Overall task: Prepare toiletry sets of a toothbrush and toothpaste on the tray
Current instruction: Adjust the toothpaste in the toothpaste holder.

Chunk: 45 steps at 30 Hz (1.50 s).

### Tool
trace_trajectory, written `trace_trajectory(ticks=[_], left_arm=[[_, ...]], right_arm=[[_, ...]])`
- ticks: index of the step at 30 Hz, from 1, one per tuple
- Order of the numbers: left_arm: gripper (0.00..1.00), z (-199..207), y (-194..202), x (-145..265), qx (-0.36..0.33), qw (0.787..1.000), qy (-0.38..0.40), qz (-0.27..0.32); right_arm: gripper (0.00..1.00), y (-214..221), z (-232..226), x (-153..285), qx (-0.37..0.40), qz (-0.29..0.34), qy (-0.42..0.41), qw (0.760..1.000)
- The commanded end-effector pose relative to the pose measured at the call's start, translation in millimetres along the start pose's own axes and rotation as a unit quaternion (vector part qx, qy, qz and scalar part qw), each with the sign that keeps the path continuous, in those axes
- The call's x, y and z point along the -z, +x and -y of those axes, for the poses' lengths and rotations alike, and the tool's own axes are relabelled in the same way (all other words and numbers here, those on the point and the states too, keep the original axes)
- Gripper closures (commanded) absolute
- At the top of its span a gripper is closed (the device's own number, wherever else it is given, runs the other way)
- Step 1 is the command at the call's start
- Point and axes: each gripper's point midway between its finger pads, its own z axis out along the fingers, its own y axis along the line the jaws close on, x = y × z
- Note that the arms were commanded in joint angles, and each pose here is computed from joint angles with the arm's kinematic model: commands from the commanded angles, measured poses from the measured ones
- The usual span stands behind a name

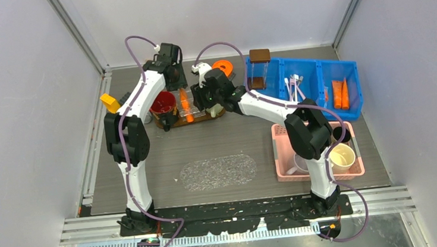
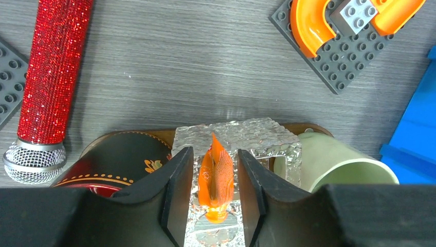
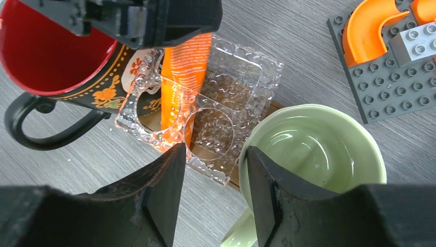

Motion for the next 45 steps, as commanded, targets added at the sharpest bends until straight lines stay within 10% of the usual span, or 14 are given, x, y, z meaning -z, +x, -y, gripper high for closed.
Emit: trace_trajectory(ticks=[1, 30, 45], left_arm=[[0.64, 5.9, -9.5, 8.4, 0.001, 1.0, 0.017, 0.006], [0.95, 7.7, -21.4, 25.3, 0.004, 0.999, 0.023, 0.026], [1.0, 10.1, -63.4, 77.4, 0.048, 0.984, 0.061, 0.16]], right_arm=[[0.47, -12.9, -1.8, -5.8, 0.014, 0.016, 0.004, 1.0], [0.65, 12.6, 28.0, -24.0, 0.001, -0.036, 0.099, 0.994], [0.85, 17.4, 35.3, -21.1, -0.015, -0.076, 0.132, 0.988]])
